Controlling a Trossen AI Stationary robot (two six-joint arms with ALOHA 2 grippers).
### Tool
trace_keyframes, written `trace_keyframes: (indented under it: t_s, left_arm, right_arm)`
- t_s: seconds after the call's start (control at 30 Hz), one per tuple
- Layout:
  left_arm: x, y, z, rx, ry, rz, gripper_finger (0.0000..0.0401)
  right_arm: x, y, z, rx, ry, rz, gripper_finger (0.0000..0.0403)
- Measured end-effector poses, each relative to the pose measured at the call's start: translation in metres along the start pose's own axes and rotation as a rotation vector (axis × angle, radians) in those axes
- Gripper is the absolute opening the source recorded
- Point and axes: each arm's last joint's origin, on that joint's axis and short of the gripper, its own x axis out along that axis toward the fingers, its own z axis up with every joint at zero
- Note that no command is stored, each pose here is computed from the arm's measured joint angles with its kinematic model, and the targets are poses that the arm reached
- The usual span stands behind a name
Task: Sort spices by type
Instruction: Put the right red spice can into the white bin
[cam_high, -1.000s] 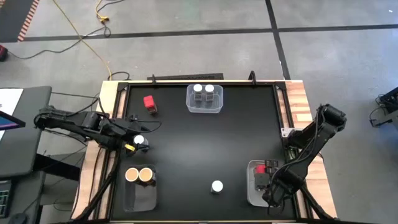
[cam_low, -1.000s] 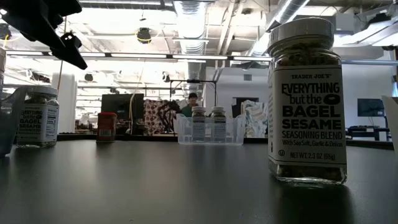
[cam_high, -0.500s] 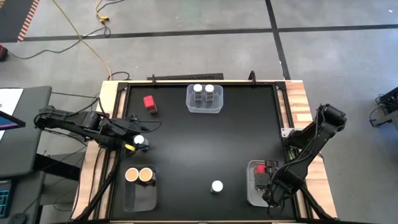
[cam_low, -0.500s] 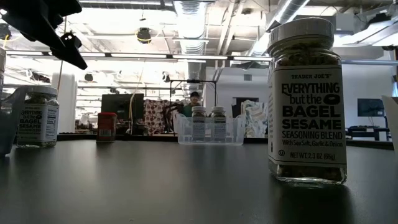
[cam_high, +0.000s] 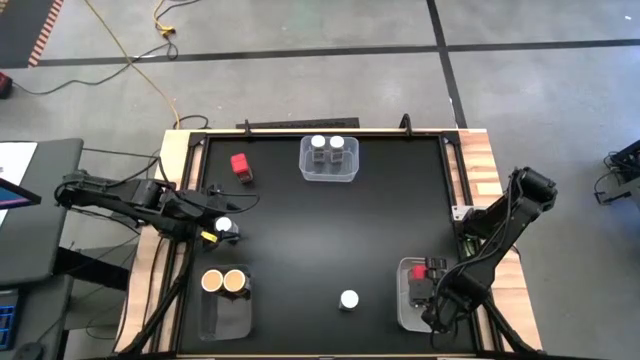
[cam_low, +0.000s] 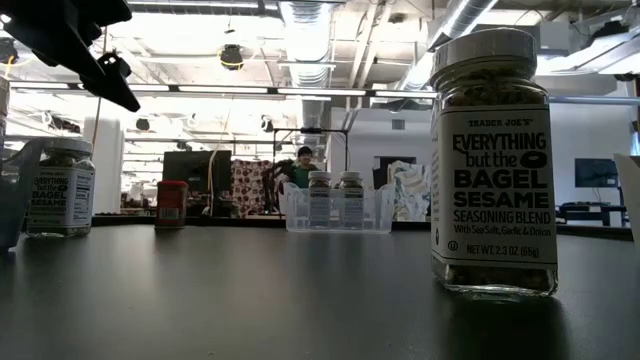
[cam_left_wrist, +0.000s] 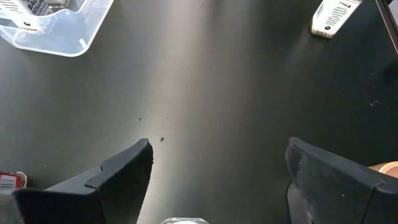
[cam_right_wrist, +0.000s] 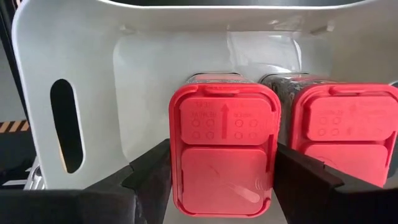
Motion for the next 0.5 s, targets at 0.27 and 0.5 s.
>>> trace_keyframes:
  t_s: [0.27,0.5]
  left_arm:
    - [0.0,0.0,0.0,0.0,0.0,0.0,0.0353]
    - [0.0,0.0,0.0,0.004,0.0,0.0,0.0353]
  right_arm:
    - [0.0,-0.0002,-0.0001,0.002,0.001,-0.002,0.0271]
    - [0.0,-0.0001,-0.0002,0.002,0.005,0.001,0.0271]
